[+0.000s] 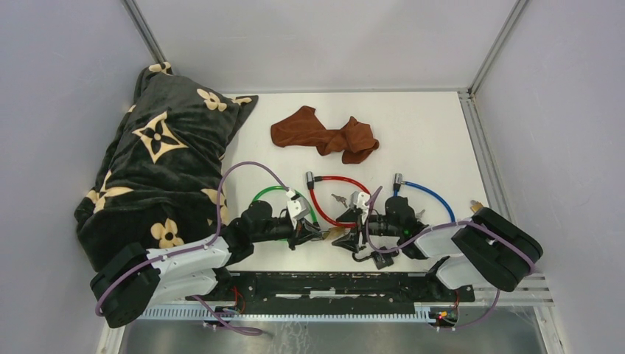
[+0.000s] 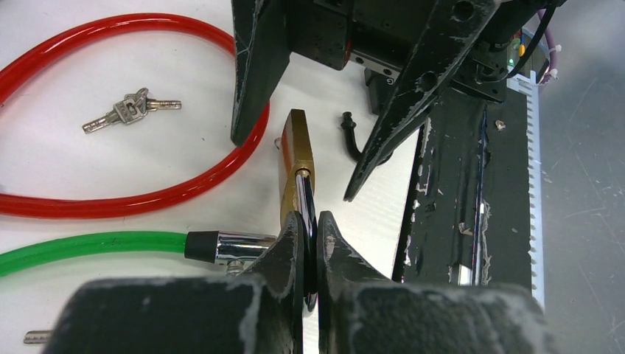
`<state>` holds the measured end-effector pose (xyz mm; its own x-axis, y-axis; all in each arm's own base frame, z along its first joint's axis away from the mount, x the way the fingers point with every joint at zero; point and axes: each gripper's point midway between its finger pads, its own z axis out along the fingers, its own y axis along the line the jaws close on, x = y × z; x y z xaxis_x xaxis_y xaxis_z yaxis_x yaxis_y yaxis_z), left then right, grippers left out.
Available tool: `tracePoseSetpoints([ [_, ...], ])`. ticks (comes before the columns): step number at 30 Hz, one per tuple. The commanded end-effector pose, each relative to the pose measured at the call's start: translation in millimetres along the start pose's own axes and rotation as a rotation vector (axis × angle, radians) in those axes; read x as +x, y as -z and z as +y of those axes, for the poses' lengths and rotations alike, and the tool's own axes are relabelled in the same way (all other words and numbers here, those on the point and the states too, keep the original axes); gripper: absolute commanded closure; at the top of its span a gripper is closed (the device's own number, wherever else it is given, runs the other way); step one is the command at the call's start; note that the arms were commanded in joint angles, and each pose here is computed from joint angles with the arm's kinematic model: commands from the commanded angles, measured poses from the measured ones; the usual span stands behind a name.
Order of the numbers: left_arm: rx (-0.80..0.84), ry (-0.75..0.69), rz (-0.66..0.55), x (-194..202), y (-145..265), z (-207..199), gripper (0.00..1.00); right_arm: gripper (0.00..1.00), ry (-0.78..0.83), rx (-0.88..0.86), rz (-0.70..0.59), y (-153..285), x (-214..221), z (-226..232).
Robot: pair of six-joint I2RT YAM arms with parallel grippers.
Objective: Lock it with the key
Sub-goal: Pick up the lock from the center of the board, then lock the lock.
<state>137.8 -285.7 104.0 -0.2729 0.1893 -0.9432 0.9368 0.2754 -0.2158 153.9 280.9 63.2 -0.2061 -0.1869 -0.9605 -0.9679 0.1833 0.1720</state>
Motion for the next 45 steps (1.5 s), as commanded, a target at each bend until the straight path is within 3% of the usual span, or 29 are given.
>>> tracePoseSetpoints([
  [1, 0.044, -0.069, -0.190, -55.4, -0.6, -9.1, 0.98, 0.23, 0.079, -0.079, -0.038, -15.3, -20.5, 4.9],
  [5, 0.040, -0.069, -0.189, -54.2, -0.6, -8.3, 0.98, 0.56, 0.075, -0.130, -0.015, -21.2, -18.0, 10.1],
  [10, 0.038, -0.056, -0.188, -51.5, 0.4, -8.5, 0.98, 0.80, 0.060, -0.168, 0.017, -21.8, -11.9, 17.4],
  [13, 0.030, -0.035, -0.171, -42.8, 2.1, -7.9, 0.98, 1.00, 0.066, -0.162, 0.042, -20.2, -9.5, 16.2],
  [17, 0.034, -0.085, -0.120, -24.5, 5.5, -7.4, 0.98, 1.00, 0.088, -0.139, 0.062, -17.8, -17.9, 13.0],
  [21, 0.003, -0.169, -0.046, -6.5, 8.2, 2.1, 0.68, 1.00, 0.138, -0.101, 0.132, -14.9, -16.4, 10.0],
  [27, 0.001, -0.238, 0.016, 2.3, 8.0, 7.3, 0.53, 1.00, 0.190, -0.076, 0.216, -13.7, -15.6, 9.5],
  [33, -0.018, -0.269, 0.053, 10.9, 8.8, 13.8, 0.42, 1.00, 0.238, -0.067, 0.204, -13.0, -34.5, 12.1],
  [36, -0.018, -0.268, 0.038, 6.3, 6.6, 13.7, 0.39, 1.00, 0.263, -0.083, 0.209, -14.7, -41.4, 19.3],
  [42, -0.025, -0.256, -0.026, -2.5, 4.2, 13.1, 0.44, 1.00, 0.301, -0.103, 0.188, -17.7, -56.0, 30.9],
  [45, -0.011, -0.246, 0.009, 6.6, 5.5, 11.4, 0.50, 1.00, 0.317, -0.102, 0.171, -17.1, -64.9, 32.7],
])
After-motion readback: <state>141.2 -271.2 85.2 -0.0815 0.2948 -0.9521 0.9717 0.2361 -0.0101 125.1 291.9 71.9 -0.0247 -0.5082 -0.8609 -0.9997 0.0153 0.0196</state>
